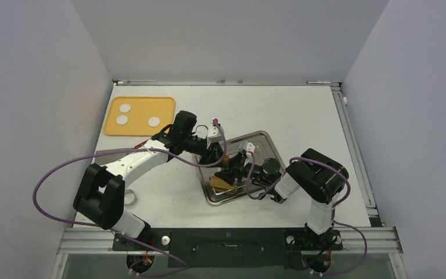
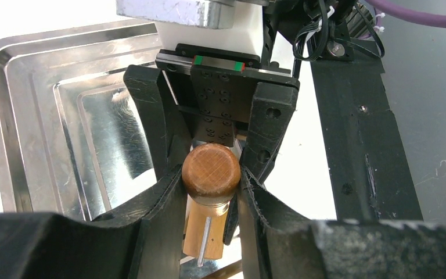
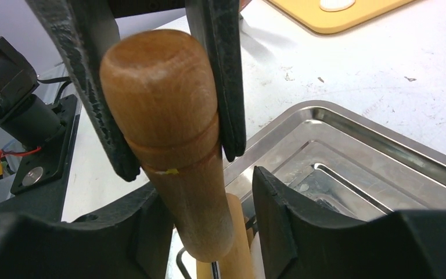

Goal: Roll out the dumpling wrappers from the dough
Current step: Flatten out the dough on the work surface.

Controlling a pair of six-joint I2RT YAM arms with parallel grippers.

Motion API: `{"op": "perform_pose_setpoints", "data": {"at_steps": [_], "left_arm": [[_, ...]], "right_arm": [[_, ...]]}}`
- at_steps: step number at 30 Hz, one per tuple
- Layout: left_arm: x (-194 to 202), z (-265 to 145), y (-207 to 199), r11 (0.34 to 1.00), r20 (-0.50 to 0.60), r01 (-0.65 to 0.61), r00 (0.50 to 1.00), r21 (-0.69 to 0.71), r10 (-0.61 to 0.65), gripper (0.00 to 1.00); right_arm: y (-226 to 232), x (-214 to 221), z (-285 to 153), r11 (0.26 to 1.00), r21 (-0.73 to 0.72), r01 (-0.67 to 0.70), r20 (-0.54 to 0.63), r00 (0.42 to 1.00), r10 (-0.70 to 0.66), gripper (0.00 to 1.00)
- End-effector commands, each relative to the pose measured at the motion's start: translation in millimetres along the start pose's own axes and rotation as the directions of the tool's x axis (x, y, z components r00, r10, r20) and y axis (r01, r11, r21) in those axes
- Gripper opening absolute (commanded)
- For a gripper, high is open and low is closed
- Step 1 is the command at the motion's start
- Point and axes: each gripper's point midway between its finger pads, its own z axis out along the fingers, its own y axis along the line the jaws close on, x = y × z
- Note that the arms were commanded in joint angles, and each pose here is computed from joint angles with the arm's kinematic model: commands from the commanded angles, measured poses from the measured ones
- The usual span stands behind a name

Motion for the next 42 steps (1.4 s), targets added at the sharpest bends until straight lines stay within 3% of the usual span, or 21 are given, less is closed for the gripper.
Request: {"op": "perform_pose_setpoints", "data": {"at_steps": [1,3,5,8,9,10,11,14,26,42], "left_arm": [[-11.7,-3.1,-1.9,0.998,0.018,-0.057,0.998,-0.007,0.058,0.00],[-11.4,-3.2,-1.9,0.998,0.016,-0.057,0.998,-0.007,0.057,0.00],[-11.0,-2.9,-1.7,0.999,0.015,-0.054,0.998,-0.006,0.054,0.00],[-13.7,-2.8,-1.0,0.999,0.018,-0.038,0.999,-0.008,0.039,0.03],[-16.3,-3.1,-1.0,0.999,0.022,-0.031,0.999,-0.010,0.031,0.17],[-17.9,-3.0,-2.0,1.000,0.028,-0.021,0.999,-0.007,0.022,0.37],[-21.4,-3.0,-3.4,1.000,0.042,-0.014,0.999,-0.003,0.014,0.48],[-30.8,-2.0,-7.1,1.000,0.085,-0.007,0.996,0.019,0.005,0.58],[-54.2,-12.3,7.9,0.999,0.289,-0.043,0.956,-0.029,0.050,0.47],[-54.6,-8.0,-13.6,0.996,0.284,0.034,0.957,0.079,-0.056,0.46]], "right_arm": [[22.1,-73.6,0.9,0.982,-0.052,0.183,0.257,0.953,-0.164,0.43],[22.1,-74.2,1.1,0.982,-0.051,0.182,0.249,0.954,-0.164,0.34],[19.2,-71.1,3.6,0.982,-0.045,0.184,0.225,0.959,-0.169,0.13],[16.3,-68.5,4.1,0.984,-0.033,0.173,0.211,0.964,-0.162,0.08],[16.4,-69.6,3.8,0.985,-0.030,0.171,0.215,0.963,-0.161,0.08],[17.7,-69.7,3.8,0.985,-0.034,0.171,0.216,0.963,-0.160,0.09],[18.9,-70.1,4.2,0.984,-0.039,0.172,0.216,0.963,-0.160,0.08],[22.6,-70.0,5.9,0.983,-0.055,0.176,0.215,0.963,-0.161,0.08],[31.3,-81.8,6.3,0.982,-0.085,0.166,0.276,0.951,-0.137,0.08],[40.0,-115.9,4.4,0.966,-0.062,0.252,0.332,0.918,-0.218,0.08]]}}
